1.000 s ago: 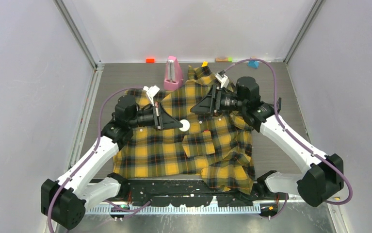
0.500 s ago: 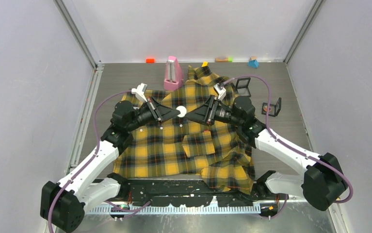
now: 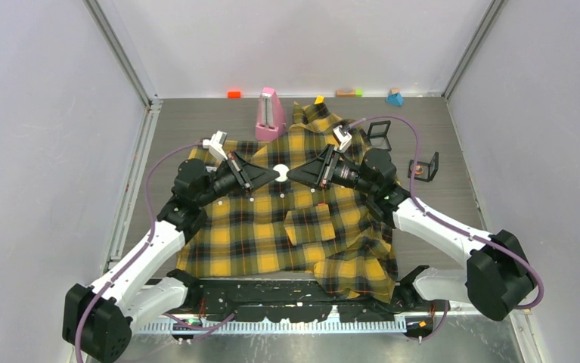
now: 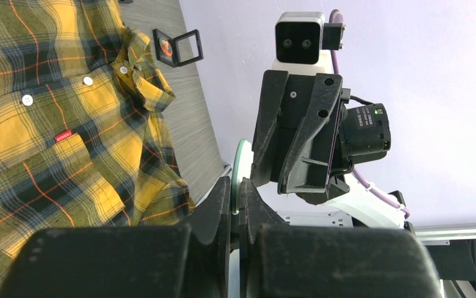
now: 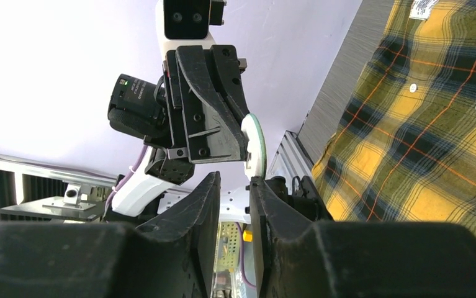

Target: Pin the brooch onto the clothing

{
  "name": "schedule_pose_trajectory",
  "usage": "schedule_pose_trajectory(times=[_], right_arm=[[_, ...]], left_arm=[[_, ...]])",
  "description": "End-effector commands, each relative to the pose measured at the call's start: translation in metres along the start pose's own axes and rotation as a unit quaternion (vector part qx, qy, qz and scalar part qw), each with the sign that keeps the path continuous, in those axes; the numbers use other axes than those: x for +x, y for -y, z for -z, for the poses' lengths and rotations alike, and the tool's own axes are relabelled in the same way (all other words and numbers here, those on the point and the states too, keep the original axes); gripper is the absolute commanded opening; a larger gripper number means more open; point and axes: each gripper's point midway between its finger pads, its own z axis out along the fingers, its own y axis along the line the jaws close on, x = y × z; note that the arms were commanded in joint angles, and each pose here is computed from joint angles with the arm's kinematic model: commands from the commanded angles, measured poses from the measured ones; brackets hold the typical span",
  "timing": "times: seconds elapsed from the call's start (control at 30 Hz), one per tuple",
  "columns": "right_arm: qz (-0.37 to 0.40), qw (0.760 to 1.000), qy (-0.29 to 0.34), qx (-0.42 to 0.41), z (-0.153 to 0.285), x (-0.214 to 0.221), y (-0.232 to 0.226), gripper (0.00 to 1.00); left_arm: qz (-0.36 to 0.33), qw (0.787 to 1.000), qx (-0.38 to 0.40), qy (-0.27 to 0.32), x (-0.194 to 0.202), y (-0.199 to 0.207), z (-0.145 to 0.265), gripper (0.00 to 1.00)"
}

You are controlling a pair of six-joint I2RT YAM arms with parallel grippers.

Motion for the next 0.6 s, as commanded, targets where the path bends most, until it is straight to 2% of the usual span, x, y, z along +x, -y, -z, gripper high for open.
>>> schedule_pose_trajectory(times=[0.0,0.27,0.47,0.57], right_arm=[[0.02,0.999,0.021,-0.016,-0.003,-0.008,-0.01,0.3],[0.015,1.0,0.026,0.002,-0.004,-0.009,0.0,0.3],[0.033,0.999,-0.008,-0.025,-0.013,0.001,-0.019,0.3],[0.035,0.999,-0.014,-0.026,-0.017,0.003,-0.02,0.27]], left_arm=[[-0.02,0.999,0.039,0.022,-0.008,0.022,0.005,0.0],[-0.022,0.999,0.04,0.025,-0.008,0.022,0.007,0.0],[-0.023,0.999,0.042,0.019,-0.006,0.023,0.007,0.0],[-0.024,0.999,0.045,0.017,-0.007,0.025,0.007,0.0]])
